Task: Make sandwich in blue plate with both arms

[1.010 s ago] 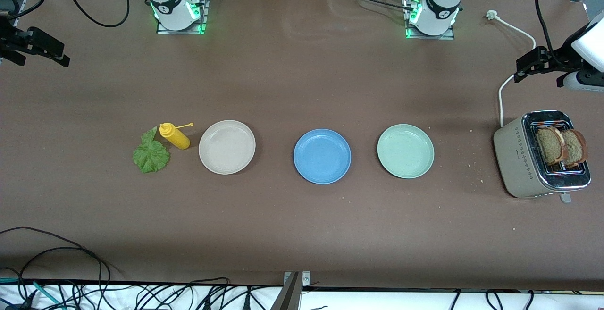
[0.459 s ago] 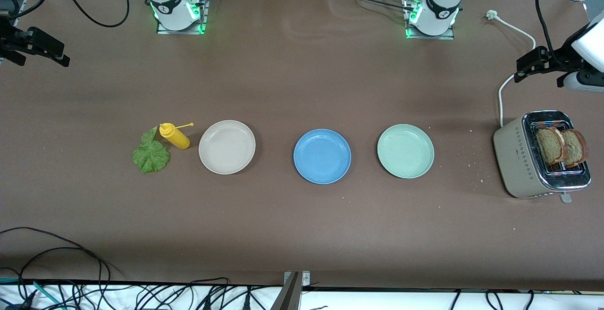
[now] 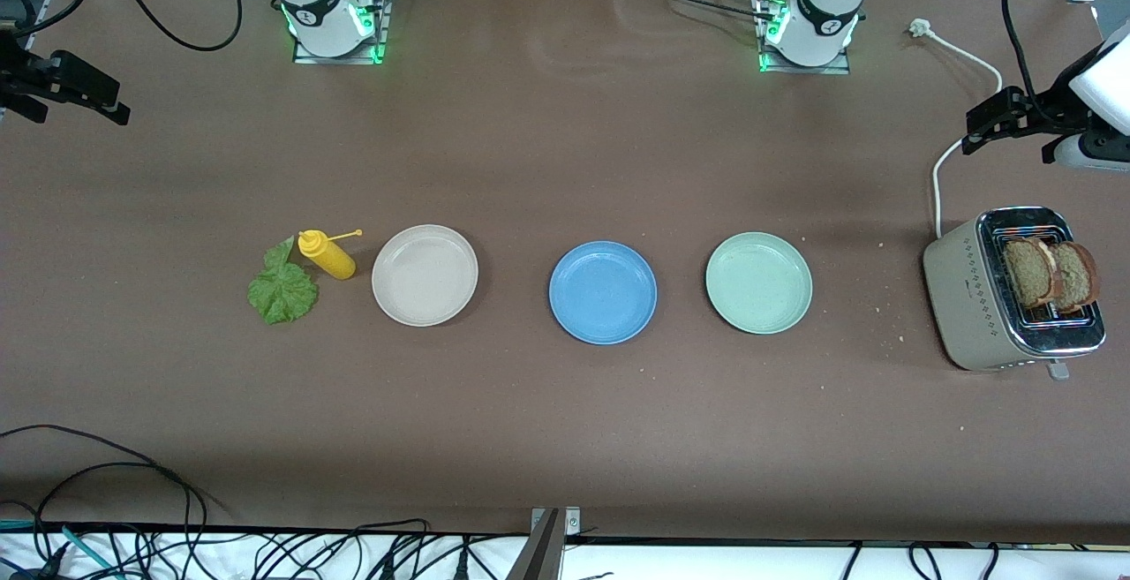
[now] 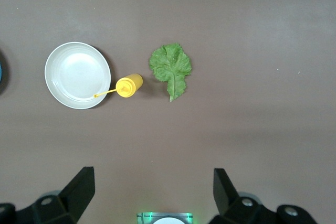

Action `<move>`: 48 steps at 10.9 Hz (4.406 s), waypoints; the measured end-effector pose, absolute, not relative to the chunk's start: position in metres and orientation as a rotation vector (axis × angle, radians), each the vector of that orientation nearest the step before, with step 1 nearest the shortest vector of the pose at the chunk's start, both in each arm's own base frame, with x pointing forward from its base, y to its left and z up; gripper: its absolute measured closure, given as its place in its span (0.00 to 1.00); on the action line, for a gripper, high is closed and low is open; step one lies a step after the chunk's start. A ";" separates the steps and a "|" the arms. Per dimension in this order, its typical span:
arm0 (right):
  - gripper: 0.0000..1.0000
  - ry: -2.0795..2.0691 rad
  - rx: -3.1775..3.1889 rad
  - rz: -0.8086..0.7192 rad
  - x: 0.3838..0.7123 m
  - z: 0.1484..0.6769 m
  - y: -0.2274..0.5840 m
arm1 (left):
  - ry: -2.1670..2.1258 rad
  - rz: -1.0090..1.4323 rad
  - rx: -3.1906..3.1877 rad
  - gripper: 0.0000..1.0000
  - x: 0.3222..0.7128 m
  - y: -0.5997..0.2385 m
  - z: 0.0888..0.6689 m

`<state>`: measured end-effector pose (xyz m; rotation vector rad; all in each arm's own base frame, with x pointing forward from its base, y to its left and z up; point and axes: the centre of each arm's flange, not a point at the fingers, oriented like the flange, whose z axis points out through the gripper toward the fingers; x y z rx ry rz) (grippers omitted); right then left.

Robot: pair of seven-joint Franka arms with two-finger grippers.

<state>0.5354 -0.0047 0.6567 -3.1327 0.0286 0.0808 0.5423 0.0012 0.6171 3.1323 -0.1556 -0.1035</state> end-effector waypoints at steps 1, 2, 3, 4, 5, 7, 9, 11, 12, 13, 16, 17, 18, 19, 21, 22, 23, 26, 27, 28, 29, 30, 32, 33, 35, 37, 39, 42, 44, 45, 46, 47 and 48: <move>0.00 0.029 -3.133 0.081 0.535 0.657 -0.005 | -0.156 -0.104 3.132 0.00 0.542 0.001 0.617; 0.00 0.030 -3.133 0.081 0.535 0.657 -0.005 | -0.156 -0.103 3.132 0.00 0.542 0.001 0.617; 0.00 0.030 -3.133 0.081 0.535 0.657 -0.005 | -0.156 -0.103 3.132 0.00 0.542 0.001 0.617; 0.00 0.030 -3.133 0.081 0.535 0.657 -0.005 | -0.157 -0.104 3.132 0.00 0.542 0.001 0.617; 0.00 0.030 -3.133 0.080 0.535 0.657 -0.005 | -0.160 -0.104 3.132 0.00 0.542 0.000 0.617; 0.00 0.030 -3.133 0.080 0.535 0.657 -0.005 | -0.166 -0.104 3.132 0.00 0.542 -0.002 0.617; 0.00 0.033 -3.133 0.080 0.535 0.657 -0.006 | -0.168 -0.104 3.132 0.00 0.542 -0.002 0.617; 0.00 0.036 -3.133 0.080 0.535 0.657 -0.007 | -0.168 -0.104 3.132 0.00 0.542 -0.002 0.617; 0.00 0.036 -3.133 0.080 0.535 0.657 -0.007 | -0.169 -0.104 3.132 0.00 0.542 -0.003 0.617; 0.00 0.037 -3.132 0.080 0.535 0.657 -0.008 | -0.170 -0.104 3.132 0.00 0.542 -0.003 0.617; 0.00 0.044 -3.132 0.080 0.535 0.657 -0.010 | -0.170 -0.104 3.132 0.00 0.542 -0.003 0.617; 0.00 0.053 -3.132 0.080 0.535 0.657 -0.013 | -0.170 -0.104 3.132 0.00 0.542 -0.003 0.617; 0.00 0.057 -3.132 0.080 0.535 0.657 -0.015 | -0.170 -0.104 3.132 0.00 0.542 -0.003 0.617; 0.00 0.058 -3.132 0.080 0.535 0.657 -0.015 | -0.170 -0.104 3.132 0.00 0.542 -0.003 0.617; 0.00 0.058 -3.132 0.080 0.535 0.657 -0.015 | -0.170 -0.104 3.132 0.00 0.542 -0.003 0.617; 0.00 0.058 -3.132 0.080 0.535 0.657 -0.015 | -0.170 -0.104 3.132 0.00 0.542 -0.003 0.617; 0.00 0.058 -3.132 0.080 0.535 0.657 -0.015 | -0.170 -0.104 3.132 0.00 0.542 -0.003 0.617; 0.00 0.058 -3.132 0.080 0.535 0.657 -0.015 | -0.170 -0.104 3.132 0.00 0.542 -0.003 0.617; 0.00 0.058 -3.132 0.080 0.535 0.657 -0.015 | -0.170 -0.104 3.132 0.00 0.542 -0.003 0.617; 0.00 0.058 -3.132 0.080 0.535 0.657 -0.015 | -0.170 -0.104 3.132 0.00 0.542 -0.003 0.617; 0.00 0.058 -3.132 0.080 0.535 0.657 -0.015 | -0.170 -0.104 3.132 0.00 0.542 -0.003 0.617; 0.00 0.058 -3.132 0.080 0.535 0.657 -0.015 | -0.170 -0.104 3.132 0.00 0.542 -0.003 0.617; 0.00 0.058 -3.132 0.079 0.535 0.657 -0.015 | -0.170 -0.104 3.132 0.00 0.542 -0.003 0.617; 0.00 0.056 -3.132 0.079 0.535 0.657 -0.014 | -0.170 -0.104 3.132 0.00 0.542 -0.003 0.617; 0.00 0.053 -3.132 0.079 0.536 0.657 -0.013 | -0.170 -0.108 3.131 0.00 0.543 -0.003 0.616; 0.00 0.053 -3.132 0.079 0.536 0.657 -0.013 | -0.138 -0.145 3.131 0.00 0.549 0.009 0.603; 0.00 0.054 -3.132 0.078 0.536 0.657 -0.014 | -0.062 -0.196 3.125 0.00 0.557 0.037 0.585; 0.00 0.055 -3.132 0.078 0.536 0.657 -0.014 | 0.018 -0.278 3.108 0.00 0.571 0.069 0.551; 0.00 0.056 -3.132 0.079 0.536 0.656 -0.014 | 0.106 -0.336 3.087 0.00 0.583 0.105 0.523; 0.00 0.057 -3.132 0.081 0.536 0.656 -0.015 | 0.141 -0.349 3.079 0.00 0.590 0.121 0.509; 0.00 0.059 -3.132 0.084 0.537 0.655 -0.015 | 0.154 -0.347 3.114 0.00 0.597 0.134 0.497; 0.00 0.062 -3.131 0.087 0.537 0.653 -0.016 | 0.142 -0.327 3.190 0.00 0.606 0.144 0.488; 0.00 0.066 -3.131 0.089 0.538 0.653 -0.018 | 0.120 -0.296 3.253 0.00 0.615 0.150 0.481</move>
